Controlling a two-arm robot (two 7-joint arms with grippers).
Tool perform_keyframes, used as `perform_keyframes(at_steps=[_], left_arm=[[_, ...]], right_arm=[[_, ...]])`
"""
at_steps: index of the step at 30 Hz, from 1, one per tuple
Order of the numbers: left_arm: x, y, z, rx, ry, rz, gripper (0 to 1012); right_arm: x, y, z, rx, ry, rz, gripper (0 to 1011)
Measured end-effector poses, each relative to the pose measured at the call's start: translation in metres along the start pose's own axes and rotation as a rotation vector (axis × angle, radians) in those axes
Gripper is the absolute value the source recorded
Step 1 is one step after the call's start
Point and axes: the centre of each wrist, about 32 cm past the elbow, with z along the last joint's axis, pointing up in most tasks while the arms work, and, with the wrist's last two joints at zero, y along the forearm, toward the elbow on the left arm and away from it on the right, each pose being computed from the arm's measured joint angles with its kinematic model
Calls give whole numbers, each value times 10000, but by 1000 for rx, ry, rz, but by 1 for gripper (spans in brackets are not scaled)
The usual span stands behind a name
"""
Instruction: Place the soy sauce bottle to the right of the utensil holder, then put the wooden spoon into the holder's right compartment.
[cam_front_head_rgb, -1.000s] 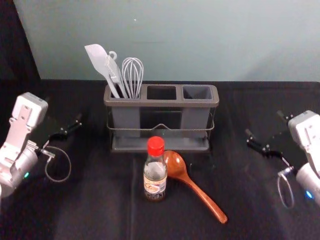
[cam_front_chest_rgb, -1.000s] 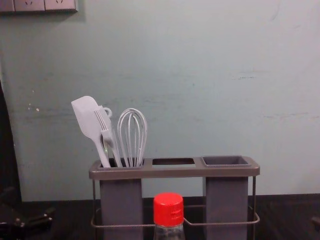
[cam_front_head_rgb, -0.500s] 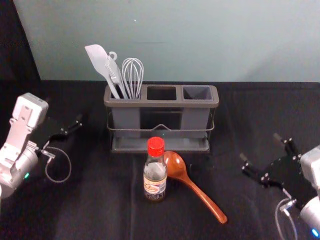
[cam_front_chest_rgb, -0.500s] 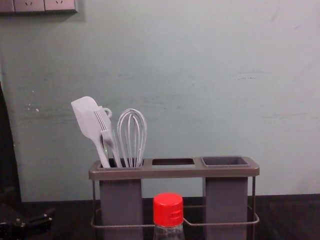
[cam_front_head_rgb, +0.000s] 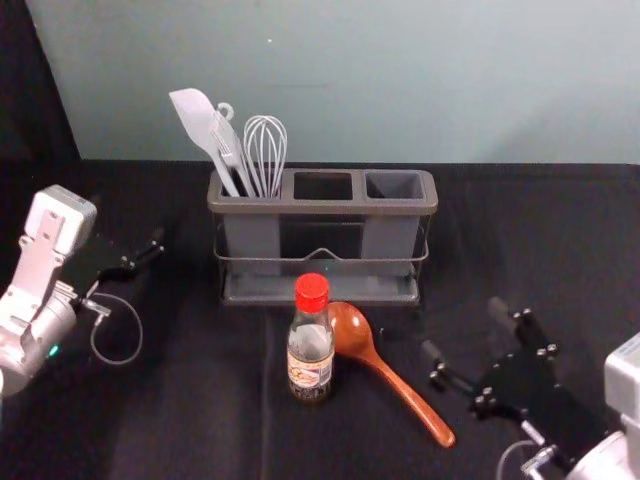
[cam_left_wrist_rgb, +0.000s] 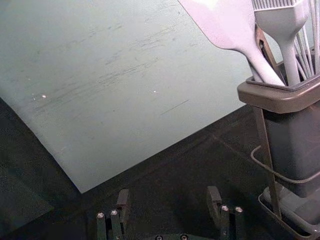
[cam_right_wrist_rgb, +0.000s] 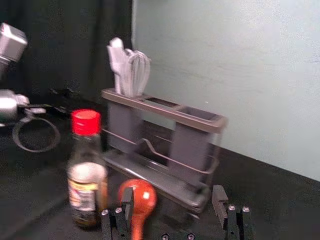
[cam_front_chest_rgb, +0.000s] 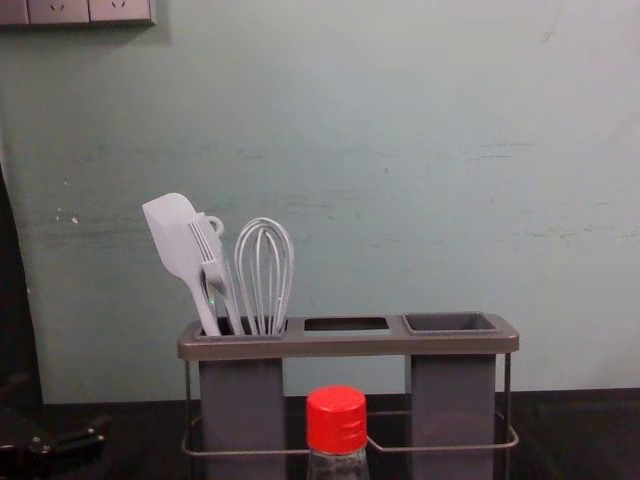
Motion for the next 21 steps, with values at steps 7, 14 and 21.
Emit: perform_keyframes(at_steps=[7,14,21], left_arm=[[0,0,0,0,0,0,1000],[0,0,0,0,0,0,1000],[0,0,0,0,0,0,1000]], right_arm=[[-236,115,37,40,41,74,1002],[-409,306,88,73,61,130,1003],[-457,614,123,90,85,178,1002]])
